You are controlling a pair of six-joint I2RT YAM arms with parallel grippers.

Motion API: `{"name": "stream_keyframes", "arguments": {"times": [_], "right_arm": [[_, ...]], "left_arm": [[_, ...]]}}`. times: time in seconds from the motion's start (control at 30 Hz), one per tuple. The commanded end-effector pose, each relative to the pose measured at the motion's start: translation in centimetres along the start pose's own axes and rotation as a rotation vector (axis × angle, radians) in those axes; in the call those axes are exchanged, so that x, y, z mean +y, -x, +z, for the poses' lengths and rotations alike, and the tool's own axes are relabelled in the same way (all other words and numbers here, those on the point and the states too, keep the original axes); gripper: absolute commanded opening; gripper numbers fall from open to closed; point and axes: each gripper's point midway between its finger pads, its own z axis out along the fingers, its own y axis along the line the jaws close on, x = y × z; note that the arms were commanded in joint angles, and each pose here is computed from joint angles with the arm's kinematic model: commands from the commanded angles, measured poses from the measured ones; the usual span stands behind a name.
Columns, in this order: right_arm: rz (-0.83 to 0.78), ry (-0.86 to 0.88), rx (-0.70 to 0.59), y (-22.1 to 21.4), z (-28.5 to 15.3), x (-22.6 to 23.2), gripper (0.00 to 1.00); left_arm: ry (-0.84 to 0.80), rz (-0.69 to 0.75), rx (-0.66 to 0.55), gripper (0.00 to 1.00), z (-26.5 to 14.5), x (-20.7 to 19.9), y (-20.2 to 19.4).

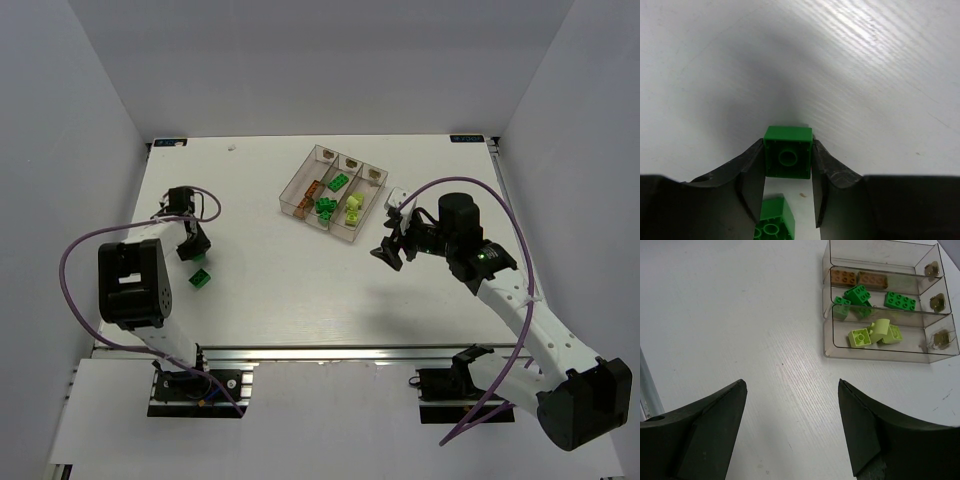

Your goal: Sort the legos into containers by color

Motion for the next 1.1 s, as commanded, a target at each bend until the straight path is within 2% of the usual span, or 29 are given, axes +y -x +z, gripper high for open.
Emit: {"name": "stream_keyframes", "arguments": {"times": [0.0, 0.1, 0.23, 0.57, 1.07], "right_arm": [[-0.008, 0.01, -0.004, 0.0, -0.1, 0.3, 0.79], [-0.006, 0.004, 0.004, -0.2, 0.0, 0.1, 0.79], [-0.001, 0.001, 0.02, -0.7, 0.3, 0.0, 0.79], [-0.003, 0.001, 0.03, -1.0, 0.5, -0.1, 0.79], [-0.018, -0.031, 0.039, -1.1, 0.2, -0.6, 0.79]], "left_arm": [[-0.106, -0.011, -0.038, 0.24, -1.4, -1.4, 0.8], [-0.208, -0.018, -0.081, 0.16, -2.8, -3.0, 1.8], [-0.363, -0.015, -0.103, 0.11, -4.7, -5.2, 1.7], [-0.724, 0.057, -0.234, 0.1, -12.2, -12.4, 2.4], [-0.971, 0.162, -0.311, 0.1, -19.9, -21.2, 1.7]]}}
